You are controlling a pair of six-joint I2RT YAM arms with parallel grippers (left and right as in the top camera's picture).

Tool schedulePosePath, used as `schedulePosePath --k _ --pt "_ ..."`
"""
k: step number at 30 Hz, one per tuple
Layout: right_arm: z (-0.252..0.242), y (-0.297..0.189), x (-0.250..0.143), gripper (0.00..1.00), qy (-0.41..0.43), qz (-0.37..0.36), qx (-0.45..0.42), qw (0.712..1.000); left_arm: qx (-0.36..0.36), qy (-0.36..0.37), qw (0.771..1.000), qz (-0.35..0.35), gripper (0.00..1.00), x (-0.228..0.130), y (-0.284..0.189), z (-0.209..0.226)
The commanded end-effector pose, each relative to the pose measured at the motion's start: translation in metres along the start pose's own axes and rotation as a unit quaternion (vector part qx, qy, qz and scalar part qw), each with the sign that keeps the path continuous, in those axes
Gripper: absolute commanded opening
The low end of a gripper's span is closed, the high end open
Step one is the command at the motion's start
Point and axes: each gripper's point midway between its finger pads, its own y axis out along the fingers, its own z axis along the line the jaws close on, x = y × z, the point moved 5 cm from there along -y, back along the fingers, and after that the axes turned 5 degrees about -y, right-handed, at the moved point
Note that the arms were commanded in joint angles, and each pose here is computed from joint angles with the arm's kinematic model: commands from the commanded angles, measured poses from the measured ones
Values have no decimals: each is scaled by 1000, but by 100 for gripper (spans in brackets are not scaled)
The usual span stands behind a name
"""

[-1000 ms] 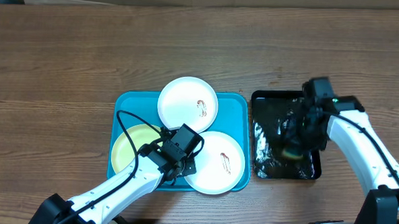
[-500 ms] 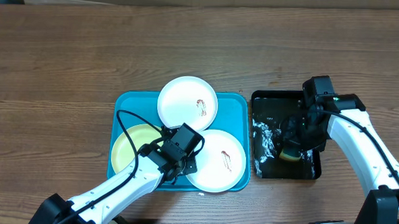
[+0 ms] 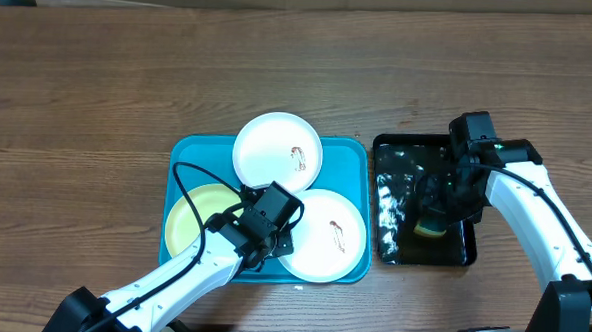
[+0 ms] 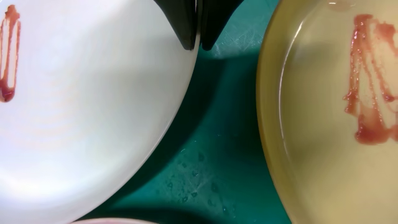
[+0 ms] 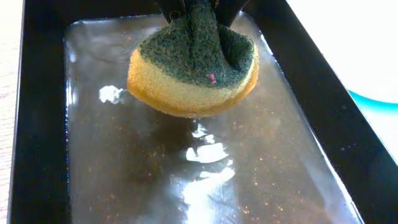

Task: Clean dirty plates on tray and stack at the side
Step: 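Dip and rub the held sponge in the black tray's water, then carry the wet sponge with right gripper onto the held white plate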

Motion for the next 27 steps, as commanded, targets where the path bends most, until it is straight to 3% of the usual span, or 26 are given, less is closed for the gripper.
schedulePosePath --k 1,5,9,16,27 --pt "-3 -4 6 4 -7 -16 -15 1000 19 -4 1000 -9 4 -2 3 8" --pt "2 -8 5 4 4 -11 1 1000 19 -4 1000 -9 4 -2 3 8" --pt "35 -26 2 4 -65 11 123 990 18 -5 1000 -9 4 -3 3 8" --pt "69 -46 -5 4 -132 19 242 961 24 -14 1000 -4 4 -4 8 9" --pt "119 -26 -38 4 -289 18 170 942 24 -12 1000 12 4 -6 19 6"
